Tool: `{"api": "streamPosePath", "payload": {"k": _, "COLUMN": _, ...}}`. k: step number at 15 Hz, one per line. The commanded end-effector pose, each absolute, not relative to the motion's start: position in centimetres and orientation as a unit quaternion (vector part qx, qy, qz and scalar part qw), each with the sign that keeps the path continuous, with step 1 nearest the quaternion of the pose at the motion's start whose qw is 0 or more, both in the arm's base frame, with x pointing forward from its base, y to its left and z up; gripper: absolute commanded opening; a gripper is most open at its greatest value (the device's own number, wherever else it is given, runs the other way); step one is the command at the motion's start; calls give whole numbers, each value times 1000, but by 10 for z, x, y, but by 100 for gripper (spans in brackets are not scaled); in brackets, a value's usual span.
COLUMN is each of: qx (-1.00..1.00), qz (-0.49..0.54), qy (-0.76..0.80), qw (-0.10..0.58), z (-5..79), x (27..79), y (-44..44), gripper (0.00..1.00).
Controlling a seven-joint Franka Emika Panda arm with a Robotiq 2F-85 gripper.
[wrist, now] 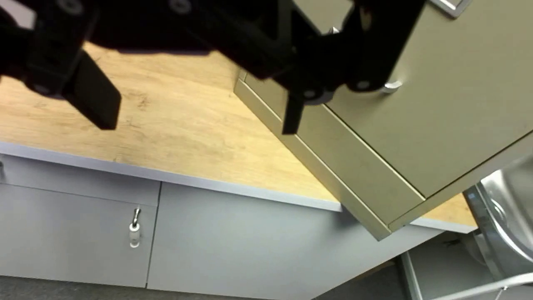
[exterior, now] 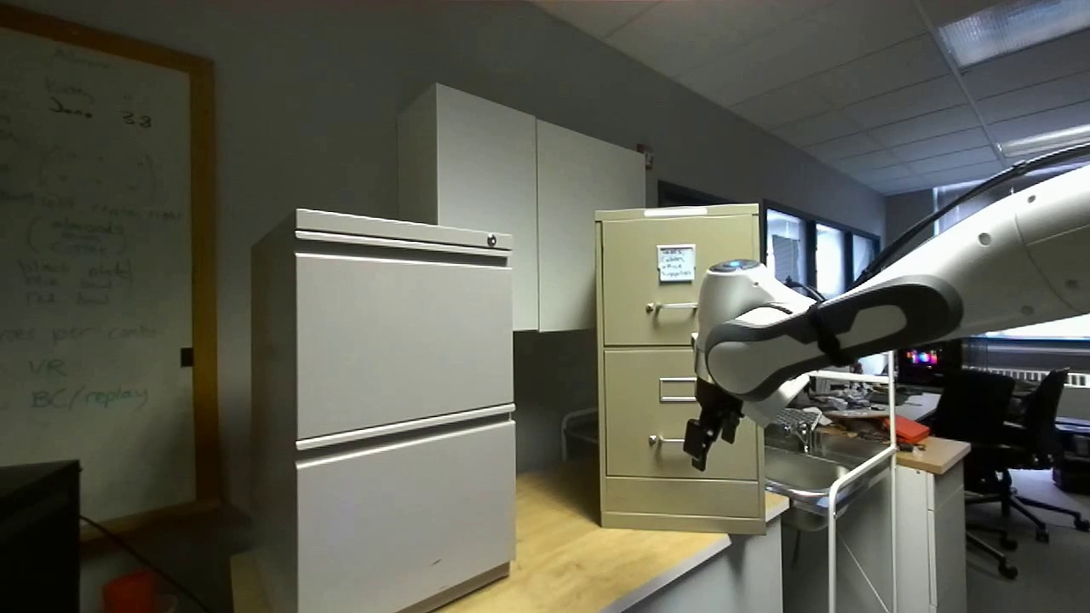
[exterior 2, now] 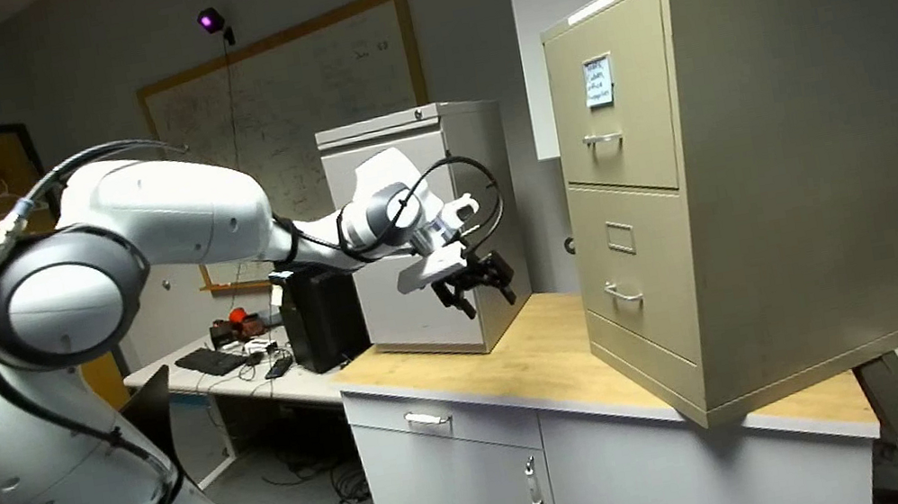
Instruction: Open the bottom drawer of the beige file cabinet
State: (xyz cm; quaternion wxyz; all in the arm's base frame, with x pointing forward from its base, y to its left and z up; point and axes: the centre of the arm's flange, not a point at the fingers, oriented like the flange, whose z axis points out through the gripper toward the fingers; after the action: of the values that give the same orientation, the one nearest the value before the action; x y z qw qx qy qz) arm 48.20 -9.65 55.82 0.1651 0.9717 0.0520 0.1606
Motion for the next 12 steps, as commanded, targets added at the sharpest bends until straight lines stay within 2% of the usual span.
{"api": "streamPosePath", "payload": {"k": 1, "qx": 965, "qz": 160, "qy": 84, "qw": 189, "z": 567, "x": 539, "y": -111, "gripper": 100}}
{"api": "streamPosePath", "payload": {"k": 6, "qx": 960, "qz": 153, "qy": 110, "qw": 206, "z": 551, "x": 590, "y": -125, "gripper": 100}}
{"api": "streamPosePath", "payload": {"k": 12, "qx": 942, "qz": 141, "qy": 131, "qw": 275, "z": 551, "x": 631, "y": -155, "gripper": 100}}
